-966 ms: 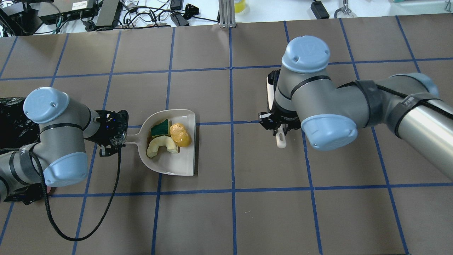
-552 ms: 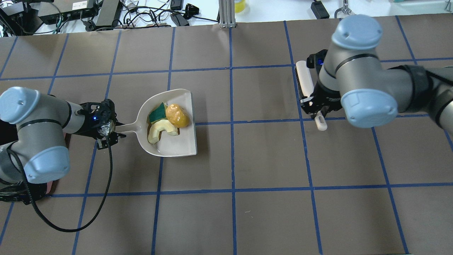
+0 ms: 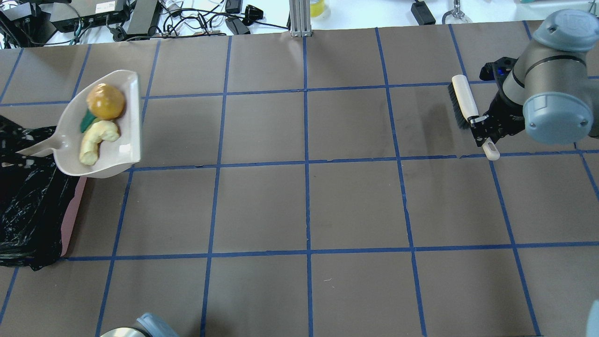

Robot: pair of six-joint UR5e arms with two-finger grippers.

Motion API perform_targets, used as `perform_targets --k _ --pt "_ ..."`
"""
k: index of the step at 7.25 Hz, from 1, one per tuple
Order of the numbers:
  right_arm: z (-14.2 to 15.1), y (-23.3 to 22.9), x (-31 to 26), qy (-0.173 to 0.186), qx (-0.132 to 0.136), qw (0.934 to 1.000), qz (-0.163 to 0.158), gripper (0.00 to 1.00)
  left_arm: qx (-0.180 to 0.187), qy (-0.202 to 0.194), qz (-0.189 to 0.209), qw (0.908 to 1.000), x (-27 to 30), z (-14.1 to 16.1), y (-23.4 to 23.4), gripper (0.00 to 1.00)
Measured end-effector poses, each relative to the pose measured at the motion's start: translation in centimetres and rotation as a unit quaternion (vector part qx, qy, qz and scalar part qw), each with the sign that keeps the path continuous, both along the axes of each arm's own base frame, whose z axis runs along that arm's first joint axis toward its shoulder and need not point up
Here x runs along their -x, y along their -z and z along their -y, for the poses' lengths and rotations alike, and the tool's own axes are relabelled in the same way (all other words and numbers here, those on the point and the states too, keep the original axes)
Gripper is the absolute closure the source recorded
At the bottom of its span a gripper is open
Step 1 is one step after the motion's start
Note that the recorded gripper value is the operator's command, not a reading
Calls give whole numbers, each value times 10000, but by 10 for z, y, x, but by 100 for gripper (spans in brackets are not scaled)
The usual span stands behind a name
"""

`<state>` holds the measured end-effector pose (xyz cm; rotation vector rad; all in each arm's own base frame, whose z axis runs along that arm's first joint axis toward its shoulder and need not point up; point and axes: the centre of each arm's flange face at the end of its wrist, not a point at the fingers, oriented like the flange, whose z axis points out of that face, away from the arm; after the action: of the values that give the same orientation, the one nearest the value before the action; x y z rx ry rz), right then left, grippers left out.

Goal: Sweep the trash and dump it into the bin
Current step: 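Tip the dustpan over the black bin with the left gripper while the right withdraws, then shake the dustpan over the bin while the right gripper releases the brush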

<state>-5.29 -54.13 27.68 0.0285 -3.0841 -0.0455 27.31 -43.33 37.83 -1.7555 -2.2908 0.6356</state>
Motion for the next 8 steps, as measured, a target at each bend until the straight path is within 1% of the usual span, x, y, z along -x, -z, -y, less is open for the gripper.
perform_targets --k 1,2,3,4,5,6,7,8 --pt "-1 5 13 32 -51 10000 18 100 -3 -3 219 9998 -43 -25 -7 100" --pt "-2 10 23 70 -99 9999 41 100 -35 30 567 9984 -81 -44 -10 100" --pt "-3 15 30 97 -158 9998 67 100 -72 77 1057 9943 -119 -53 -12 100" --pt "-4 19 34 124 -194 9997 87 100 -145 71 1524 9882 -154 -57 -13 100" --pt "-4 21 36 139 -200 9997 103 100 -244 56 1906 9813 -181 -57 -12 100" --pt "-4 22 36 140 -203 9996 112 79 -414 38 2406 9697 -203 -58 -12 100" --pt "-4 22 37 139 -205 9996 112 51 -601 26 2874 9559 -216 -59 -15 100" --pt "-4 23 36 141 -216 9996 125 36 -798 51 3309 9403 -220 -56 -19 100"
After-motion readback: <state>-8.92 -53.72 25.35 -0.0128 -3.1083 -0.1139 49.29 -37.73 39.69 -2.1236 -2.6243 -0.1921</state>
